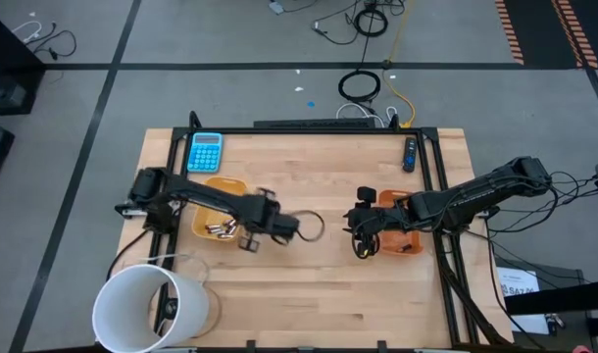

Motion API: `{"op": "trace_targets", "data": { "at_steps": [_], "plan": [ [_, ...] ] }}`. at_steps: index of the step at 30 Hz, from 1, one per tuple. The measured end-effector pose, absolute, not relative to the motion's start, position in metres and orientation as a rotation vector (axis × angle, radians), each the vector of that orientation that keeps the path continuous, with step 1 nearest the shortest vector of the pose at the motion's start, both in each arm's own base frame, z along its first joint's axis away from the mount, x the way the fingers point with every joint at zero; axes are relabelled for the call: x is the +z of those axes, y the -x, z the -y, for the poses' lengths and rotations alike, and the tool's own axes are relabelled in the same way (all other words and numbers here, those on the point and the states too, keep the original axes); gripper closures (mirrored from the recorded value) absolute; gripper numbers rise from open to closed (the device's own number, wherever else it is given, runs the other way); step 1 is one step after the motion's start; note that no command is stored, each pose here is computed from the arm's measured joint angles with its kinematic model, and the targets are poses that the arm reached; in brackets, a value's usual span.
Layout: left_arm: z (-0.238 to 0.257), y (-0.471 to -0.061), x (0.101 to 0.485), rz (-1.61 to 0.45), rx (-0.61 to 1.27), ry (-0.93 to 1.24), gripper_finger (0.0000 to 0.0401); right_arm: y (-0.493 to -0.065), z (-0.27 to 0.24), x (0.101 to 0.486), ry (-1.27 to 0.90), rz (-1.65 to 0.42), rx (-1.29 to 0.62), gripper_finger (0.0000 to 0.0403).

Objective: Sort batteries
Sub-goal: Put the silver battery into the yellow bin

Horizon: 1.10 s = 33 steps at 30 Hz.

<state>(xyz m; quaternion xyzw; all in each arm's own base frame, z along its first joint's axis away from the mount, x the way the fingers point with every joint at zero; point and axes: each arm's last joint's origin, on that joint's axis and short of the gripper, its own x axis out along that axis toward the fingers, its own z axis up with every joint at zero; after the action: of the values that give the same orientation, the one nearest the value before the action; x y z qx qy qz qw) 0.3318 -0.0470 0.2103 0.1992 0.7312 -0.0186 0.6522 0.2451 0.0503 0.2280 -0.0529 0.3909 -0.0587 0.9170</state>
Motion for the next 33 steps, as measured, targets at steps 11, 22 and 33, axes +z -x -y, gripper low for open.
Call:
{"op": "trace_targets", "data": {
  "at_steps": [11,22,33],
  "plan": [
    [-0.002,-0.25,0.216,-1.75,0.357,-0.238,0.0306,-0.245,-0.05,0.228,0.102,-0.812,-0.121,0.0243],
    [-0.006,-0.245,0.209,-1.669,0.405,-0.311,0.0196,-0.245,-0.05,0.228,0.101,-0.809,-0.121,0.0243],
    [0.006,-0.28,0.207,-1.383,0.105,-0.287,0.0171,-0.245,-0.05,0.228,0.09,-0.8,-0.125,0.0243]
  ]
}}
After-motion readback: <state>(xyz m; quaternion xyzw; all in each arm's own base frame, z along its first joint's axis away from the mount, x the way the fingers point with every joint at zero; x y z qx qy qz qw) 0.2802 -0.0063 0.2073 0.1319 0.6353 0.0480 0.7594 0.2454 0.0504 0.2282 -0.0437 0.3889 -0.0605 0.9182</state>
